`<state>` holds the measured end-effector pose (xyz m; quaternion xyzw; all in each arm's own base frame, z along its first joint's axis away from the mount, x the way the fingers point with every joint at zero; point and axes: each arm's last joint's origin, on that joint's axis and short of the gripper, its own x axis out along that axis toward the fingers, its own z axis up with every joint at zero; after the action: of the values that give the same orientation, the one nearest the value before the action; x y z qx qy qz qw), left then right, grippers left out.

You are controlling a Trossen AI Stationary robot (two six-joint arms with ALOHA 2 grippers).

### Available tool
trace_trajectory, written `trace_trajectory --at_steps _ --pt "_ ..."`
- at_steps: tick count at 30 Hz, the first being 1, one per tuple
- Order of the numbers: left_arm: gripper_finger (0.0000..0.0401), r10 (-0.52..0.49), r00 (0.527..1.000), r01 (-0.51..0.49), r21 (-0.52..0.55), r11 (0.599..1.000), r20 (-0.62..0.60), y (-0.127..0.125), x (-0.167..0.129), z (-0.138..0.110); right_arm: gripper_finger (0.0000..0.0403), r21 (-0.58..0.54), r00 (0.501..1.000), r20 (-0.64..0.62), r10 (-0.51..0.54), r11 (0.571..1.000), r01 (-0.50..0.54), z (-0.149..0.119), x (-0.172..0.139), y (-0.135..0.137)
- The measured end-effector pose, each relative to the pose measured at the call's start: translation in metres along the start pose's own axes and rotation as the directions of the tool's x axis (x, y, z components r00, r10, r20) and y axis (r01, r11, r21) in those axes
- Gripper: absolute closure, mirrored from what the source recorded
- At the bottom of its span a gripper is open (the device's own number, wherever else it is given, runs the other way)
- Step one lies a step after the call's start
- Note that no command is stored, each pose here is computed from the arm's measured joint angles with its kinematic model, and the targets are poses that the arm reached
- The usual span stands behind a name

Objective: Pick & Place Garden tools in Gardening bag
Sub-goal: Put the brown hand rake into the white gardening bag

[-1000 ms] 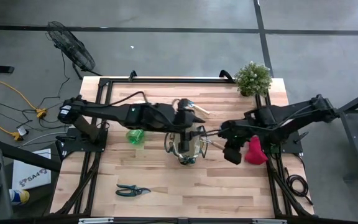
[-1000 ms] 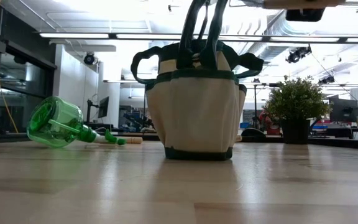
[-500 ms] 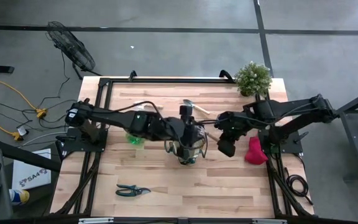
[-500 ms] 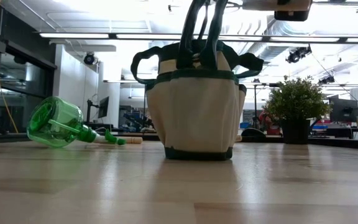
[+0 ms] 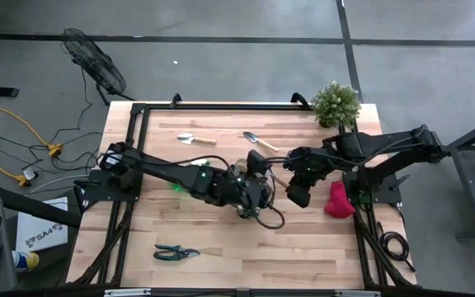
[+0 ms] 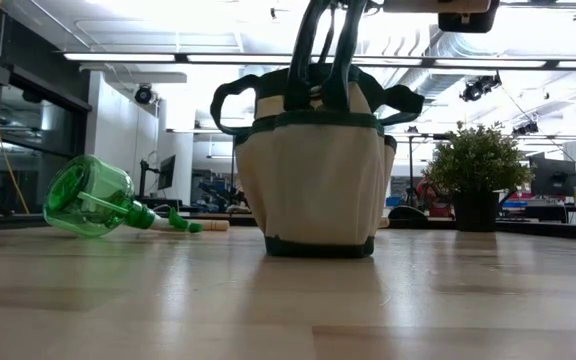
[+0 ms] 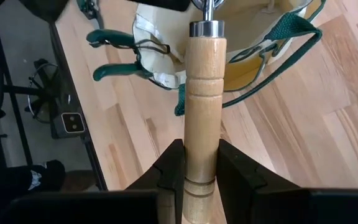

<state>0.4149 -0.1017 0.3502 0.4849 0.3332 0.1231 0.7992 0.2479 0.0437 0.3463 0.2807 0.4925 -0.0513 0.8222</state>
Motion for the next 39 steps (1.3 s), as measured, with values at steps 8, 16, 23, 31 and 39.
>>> trace_trajectory --at_steps 8,16,23,31,39 --pt "0.0167 0.033 0.999 -0.032 0.023 0.999 -0.041 -0.005 0.006 0.001 0.0346 0.000 1.000 0.001 0.006 1.000 -0.006 0.000 0.000 0.000" --pt "0.0275 0.025 0.999 -0.023 0.033 0.999 -0.047 -0.006 0.006 0.000 0.0346 -0.002 1.000 0.004 0.013 1.000 -0.013 0.001 0.000 0.001" --pt "0.0337 -0.042 0.997 0.045 0.046 0.998 -0.061 -0.012 0.006 -0.005 0.0346 -0.005 1.000 0.003 0.018 1.000 -0.018 0.000 -0.001 0.001" --pt "0.0354 -0.061 0.996 0.056 -0.058 0.997 -0.072 -0.014 0.006 -0.006 0.0346 -0.007 1.000 0.007 0.025 1.000 -0.025 0.001 -0.001 0.002" --pt "0.0355 -0.060 0.996 0.055 -0.078 0.995 -0.071 -0.014 0.006 -0.006 0.0347 -0.007 1.000 0.005 0.028 1.000 -0.028 0.001 -0.001 0.002"
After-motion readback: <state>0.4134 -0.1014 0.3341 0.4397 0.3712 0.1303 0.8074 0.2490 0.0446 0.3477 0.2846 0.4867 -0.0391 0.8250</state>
